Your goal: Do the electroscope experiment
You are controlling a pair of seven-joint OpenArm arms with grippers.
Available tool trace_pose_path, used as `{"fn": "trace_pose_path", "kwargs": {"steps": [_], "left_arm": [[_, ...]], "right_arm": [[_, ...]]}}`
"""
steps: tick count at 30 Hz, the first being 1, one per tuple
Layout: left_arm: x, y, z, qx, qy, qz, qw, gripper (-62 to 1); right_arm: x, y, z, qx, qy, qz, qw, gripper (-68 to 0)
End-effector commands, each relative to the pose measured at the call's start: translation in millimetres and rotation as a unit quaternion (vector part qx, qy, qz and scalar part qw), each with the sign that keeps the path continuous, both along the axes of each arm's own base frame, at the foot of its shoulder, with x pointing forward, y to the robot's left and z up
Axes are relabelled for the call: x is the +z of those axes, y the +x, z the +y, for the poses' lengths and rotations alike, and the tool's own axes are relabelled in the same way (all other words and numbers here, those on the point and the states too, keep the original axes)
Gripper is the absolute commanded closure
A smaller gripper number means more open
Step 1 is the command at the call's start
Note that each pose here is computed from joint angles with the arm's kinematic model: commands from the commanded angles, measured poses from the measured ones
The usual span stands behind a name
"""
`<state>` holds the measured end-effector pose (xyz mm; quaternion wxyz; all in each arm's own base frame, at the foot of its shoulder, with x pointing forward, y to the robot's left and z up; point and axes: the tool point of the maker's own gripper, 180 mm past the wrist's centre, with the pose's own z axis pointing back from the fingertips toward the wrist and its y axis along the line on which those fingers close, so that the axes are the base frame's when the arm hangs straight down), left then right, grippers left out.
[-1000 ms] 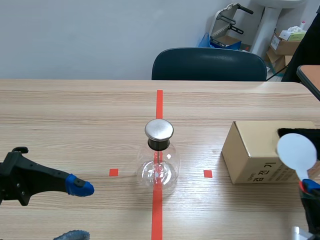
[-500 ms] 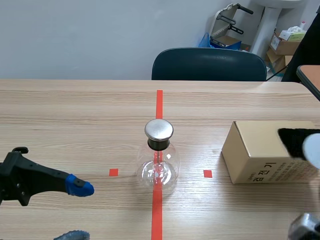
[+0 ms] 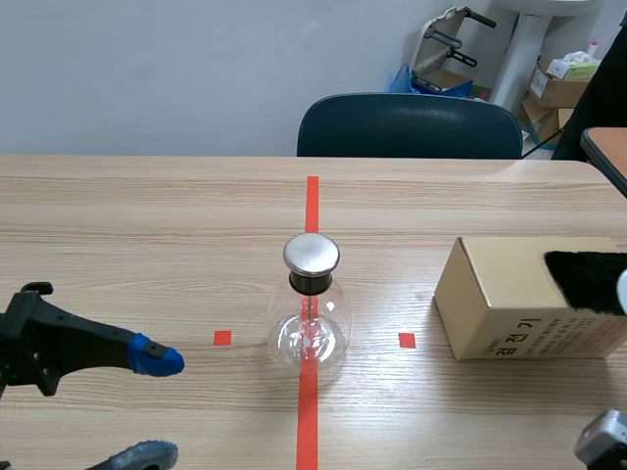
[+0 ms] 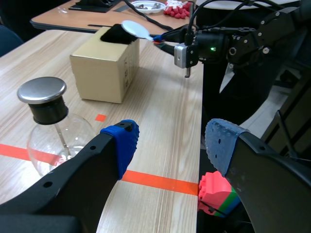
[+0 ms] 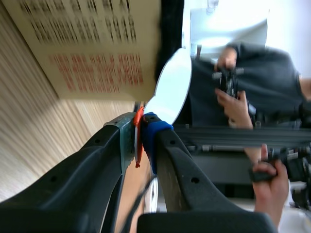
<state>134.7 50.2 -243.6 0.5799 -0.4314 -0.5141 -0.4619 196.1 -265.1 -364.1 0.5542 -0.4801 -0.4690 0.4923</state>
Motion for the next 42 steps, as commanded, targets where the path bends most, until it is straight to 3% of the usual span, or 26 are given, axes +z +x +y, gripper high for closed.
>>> {"fn": "trace_pose_path", "kwargs": {"steps": [1, 4, 6, 14, 18, 21, 29, 37, 42], "left_arm": [[7, 1, -3, -0.001, -0.015, -0.003, 0.9999, -33.2], [7, 1, -3, -0.001, -0.015, -0.003, 0.9999, -33.2], [7, 1, -3, 0.0, -0.015, -0.004, 0.9999, -33.2], [7, 2, -5, 0.001, -0.018, -0.004, 0.9998, -33.2], [-2, 5, -9, 0.012, 0.002, -0.009, 0.9999, -32.5], [-8, 9, -11, 0.02, 0.013, -0.014, 0.9996, -28.5], [-27, 21, -16, 0.052, 0.03, -0.024, 0.9979, -13.0], [-43, 35, -18, 0.078, 0.028, -0.027, 0.9962, -4.0], [-54, 54, -18, 0.099, 0.03, -0.035, 0.994, -2.6]], "right_arm": [[8, 4.3, 7, 0.03, -0.021, -0.015, 0.9992, -1.0], [8, 4.2, 29, 0.091, -0.015, -0.016, 0.9956, -1.0], [8, 3.6, 33, 0.104, -0.014, -0.016, 0.9943, -1.0], [8, 3.9, 30, 0.095, -0.015, -0.016, 0.9953, -1.0], [8, 4.2, 27, 0.086, -0.016, -0.016, 0.9961, -1.1], [11, 5.3, 23, 0.079, -0.02, -0.02, 0.9965, -1.1], [47, 25.6, 19, 0.068, -0.038, -0.067, 0.9947, -1.1], [89, 51.2, 35, 0.073, -0.029, -0.116, 0.9901, -1.1], [114, 64.1, 55, 0.079, -0.027, -0.15, 0.9851, -1.1]]}}
